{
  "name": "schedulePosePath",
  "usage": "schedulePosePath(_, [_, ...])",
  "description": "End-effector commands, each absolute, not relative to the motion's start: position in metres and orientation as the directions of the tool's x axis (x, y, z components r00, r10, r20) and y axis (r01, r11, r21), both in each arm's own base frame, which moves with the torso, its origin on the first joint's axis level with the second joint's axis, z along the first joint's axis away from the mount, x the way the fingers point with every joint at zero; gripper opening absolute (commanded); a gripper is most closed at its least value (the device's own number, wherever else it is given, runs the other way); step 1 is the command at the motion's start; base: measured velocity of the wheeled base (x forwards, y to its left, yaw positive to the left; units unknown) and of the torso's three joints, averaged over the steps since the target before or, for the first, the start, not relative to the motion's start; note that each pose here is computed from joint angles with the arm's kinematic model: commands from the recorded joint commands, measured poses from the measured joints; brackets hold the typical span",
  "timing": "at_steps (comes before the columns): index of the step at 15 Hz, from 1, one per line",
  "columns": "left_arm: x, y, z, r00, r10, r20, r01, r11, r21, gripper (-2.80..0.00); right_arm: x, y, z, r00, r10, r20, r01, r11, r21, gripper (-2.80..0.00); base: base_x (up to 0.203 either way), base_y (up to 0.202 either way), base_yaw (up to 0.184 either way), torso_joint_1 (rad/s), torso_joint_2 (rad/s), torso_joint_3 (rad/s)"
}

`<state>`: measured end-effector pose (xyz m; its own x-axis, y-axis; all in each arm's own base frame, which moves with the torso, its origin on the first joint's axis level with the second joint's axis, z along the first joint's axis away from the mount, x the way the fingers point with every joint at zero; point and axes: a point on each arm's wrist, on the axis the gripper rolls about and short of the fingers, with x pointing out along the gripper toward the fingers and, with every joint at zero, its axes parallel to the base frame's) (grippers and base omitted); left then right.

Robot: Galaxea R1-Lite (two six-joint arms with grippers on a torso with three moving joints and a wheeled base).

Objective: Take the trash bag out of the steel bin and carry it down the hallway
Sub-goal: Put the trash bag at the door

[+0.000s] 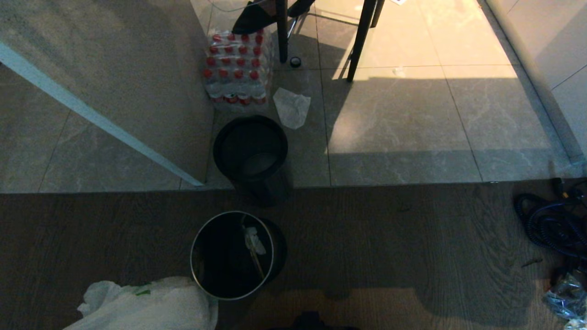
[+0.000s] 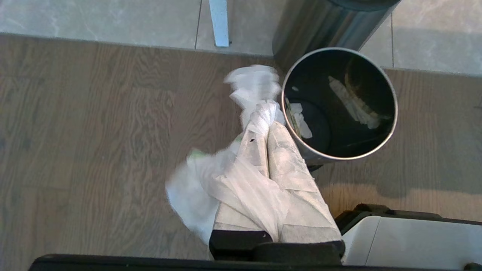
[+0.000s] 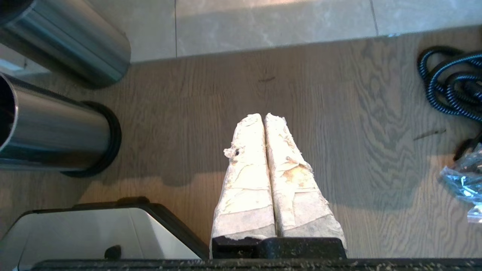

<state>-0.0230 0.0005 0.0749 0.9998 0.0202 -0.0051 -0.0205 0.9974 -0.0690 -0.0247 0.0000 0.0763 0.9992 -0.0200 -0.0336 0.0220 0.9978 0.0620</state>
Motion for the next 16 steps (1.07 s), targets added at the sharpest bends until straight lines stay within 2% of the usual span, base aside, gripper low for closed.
schedulePosePath(1, [-0.0227, 0.0005, 0.0752, 1.0, 0.021, -0.009, -0.022, 0.997, -0.07, -2.8, -0.0249, 0.0, 0.0762, 0.999, -0.02, -0.032, 0.022, 0.998, 0.062, -2.8, 0.0, 0.0, 0.0, -0.001, 0.0, 0.15])
schedulePosePath(16, [-0.0228, 0.0005, 0.0752, 1.0, 0.021, -0.008, -0.022, 0.997, -0.069, -2.8, -0.0249, 0.0, 0.0762, 0.999, -0.02, -0.032, 0.022, 0.998, 0.062, -2.8, 0.0, 0.0, 0.0, 0.002, 0.0, 0.2])
